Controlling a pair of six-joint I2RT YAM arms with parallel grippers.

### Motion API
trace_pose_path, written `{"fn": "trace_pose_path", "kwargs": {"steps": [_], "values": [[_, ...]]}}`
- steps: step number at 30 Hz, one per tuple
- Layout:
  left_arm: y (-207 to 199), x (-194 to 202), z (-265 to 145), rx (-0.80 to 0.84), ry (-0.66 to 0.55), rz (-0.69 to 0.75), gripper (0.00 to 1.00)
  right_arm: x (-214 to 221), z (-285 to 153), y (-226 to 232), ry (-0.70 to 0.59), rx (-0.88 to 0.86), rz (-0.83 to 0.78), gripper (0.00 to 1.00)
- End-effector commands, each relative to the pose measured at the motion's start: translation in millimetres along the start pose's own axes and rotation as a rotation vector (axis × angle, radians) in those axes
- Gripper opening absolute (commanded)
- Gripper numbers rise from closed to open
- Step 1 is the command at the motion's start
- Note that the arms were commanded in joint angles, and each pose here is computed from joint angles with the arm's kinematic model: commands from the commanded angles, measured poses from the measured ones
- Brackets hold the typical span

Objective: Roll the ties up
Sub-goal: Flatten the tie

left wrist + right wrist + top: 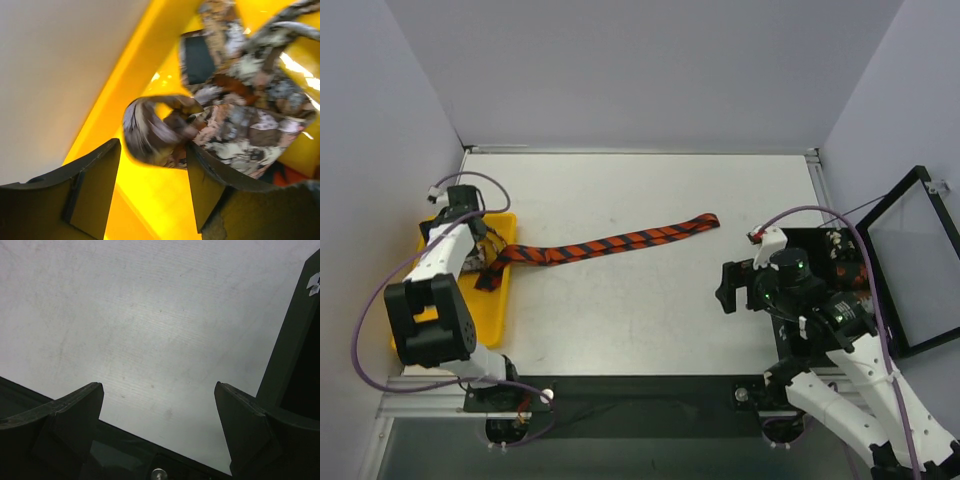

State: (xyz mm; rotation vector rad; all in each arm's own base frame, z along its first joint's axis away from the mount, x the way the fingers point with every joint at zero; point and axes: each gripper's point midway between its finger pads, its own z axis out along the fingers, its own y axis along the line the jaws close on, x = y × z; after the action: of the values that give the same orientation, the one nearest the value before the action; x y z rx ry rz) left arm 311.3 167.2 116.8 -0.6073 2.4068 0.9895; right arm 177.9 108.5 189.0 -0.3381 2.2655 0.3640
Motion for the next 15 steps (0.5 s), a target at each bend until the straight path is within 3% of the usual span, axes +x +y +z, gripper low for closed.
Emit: {"fn": "trace_pose_path", "kwargs": {"steps": [1, 5, 7, 10, 15], "values": [[24, -3, -13, 0.036, -0.036, -0.198, 0.66, -26, 12, -7, -0.017, 0.079, 0.044, 1.00], [35, -11, -30, 0.116, -0.092, -0.311, 0.81, -46, 33, -22, 0.005, 0.179, 0.082, 1.00], [25, -16, -49, 0.234, -0.126, -0.345, 0.89, -68, 40, -25, -0.007, 0.191, 0.105, 1.00], [10, -18, -75, 0.382, -0.160, -0.421, 0.97, -76, 73, -53, 0.083, 0.237, 0.229, 1.00], [-29, -16, -128, 0.576, -0.235, -0.309, 0.97, -89, 115, -86, 0.162, 0.229, 0.398, 1.00]]}}
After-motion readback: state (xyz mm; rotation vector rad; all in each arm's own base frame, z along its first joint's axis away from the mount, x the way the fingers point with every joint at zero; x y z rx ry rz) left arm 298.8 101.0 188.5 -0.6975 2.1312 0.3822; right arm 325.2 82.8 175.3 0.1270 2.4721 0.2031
